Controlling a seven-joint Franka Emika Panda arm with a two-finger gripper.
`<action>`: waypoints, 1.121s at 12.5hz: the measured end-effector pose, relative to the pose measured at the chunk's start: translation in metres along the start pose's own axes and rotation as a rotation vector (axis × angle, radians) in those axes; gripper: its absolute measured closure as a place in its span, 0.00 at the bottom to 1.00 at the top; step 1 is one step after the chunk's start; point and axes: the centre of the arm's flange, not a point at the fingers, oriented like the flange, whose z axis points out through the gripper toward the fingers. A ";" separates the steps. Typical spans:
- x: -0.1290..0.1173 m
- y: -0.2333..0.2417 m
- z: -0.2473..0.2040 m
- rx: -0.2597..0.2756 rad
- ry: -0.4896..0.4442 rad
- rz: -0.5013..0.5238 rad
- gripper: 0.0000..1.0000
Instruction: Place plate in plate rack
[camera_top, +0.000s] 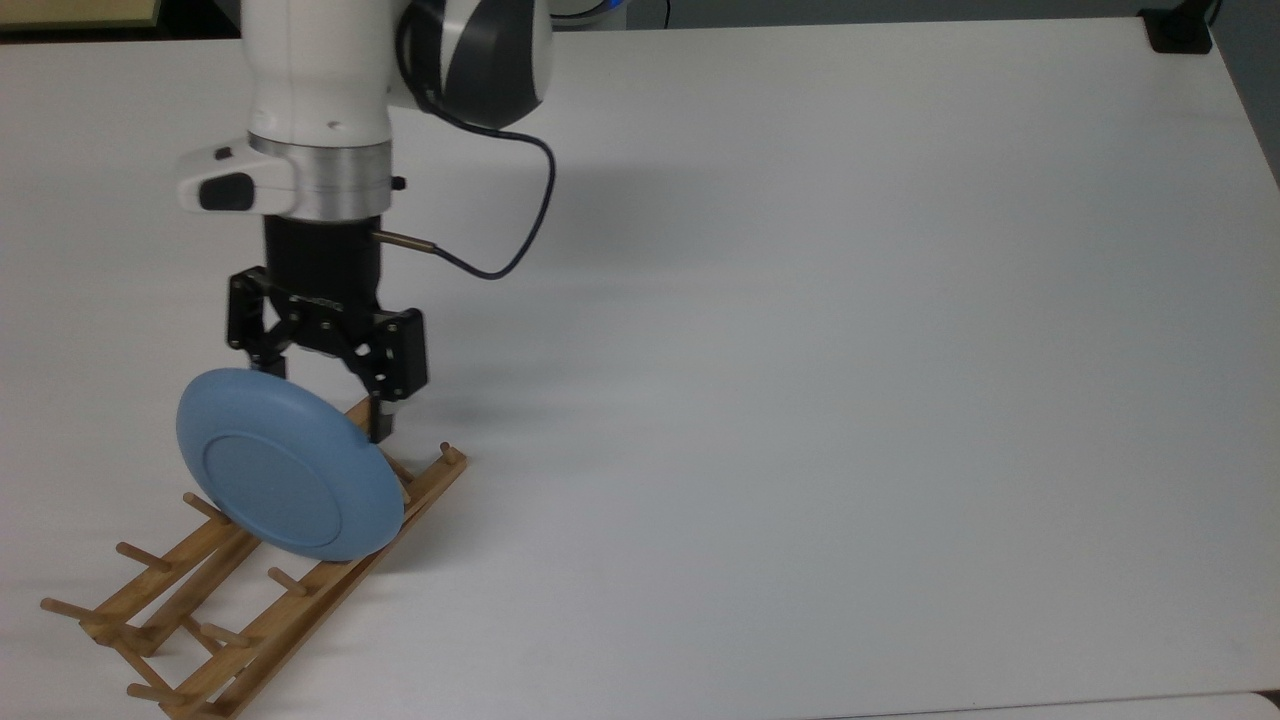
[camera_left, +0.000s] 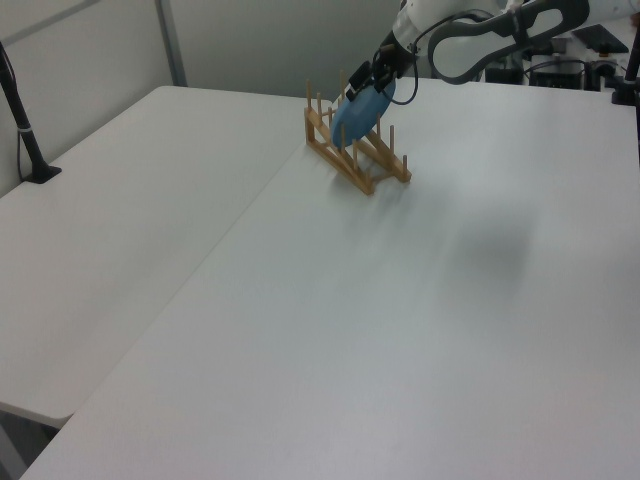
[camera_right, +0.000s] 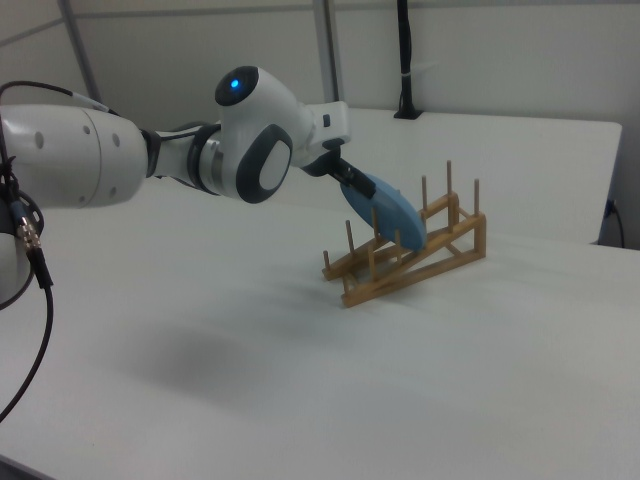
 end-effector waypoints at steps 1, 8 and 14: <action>0.002 0.004 0.002 -0.001 0.019 0.004 0.00; 0.019 0.020 0.017 0.003 0.166 0.036 0.00; 0.029 0.036 0.014 -0.012 0.211 0.079 0.00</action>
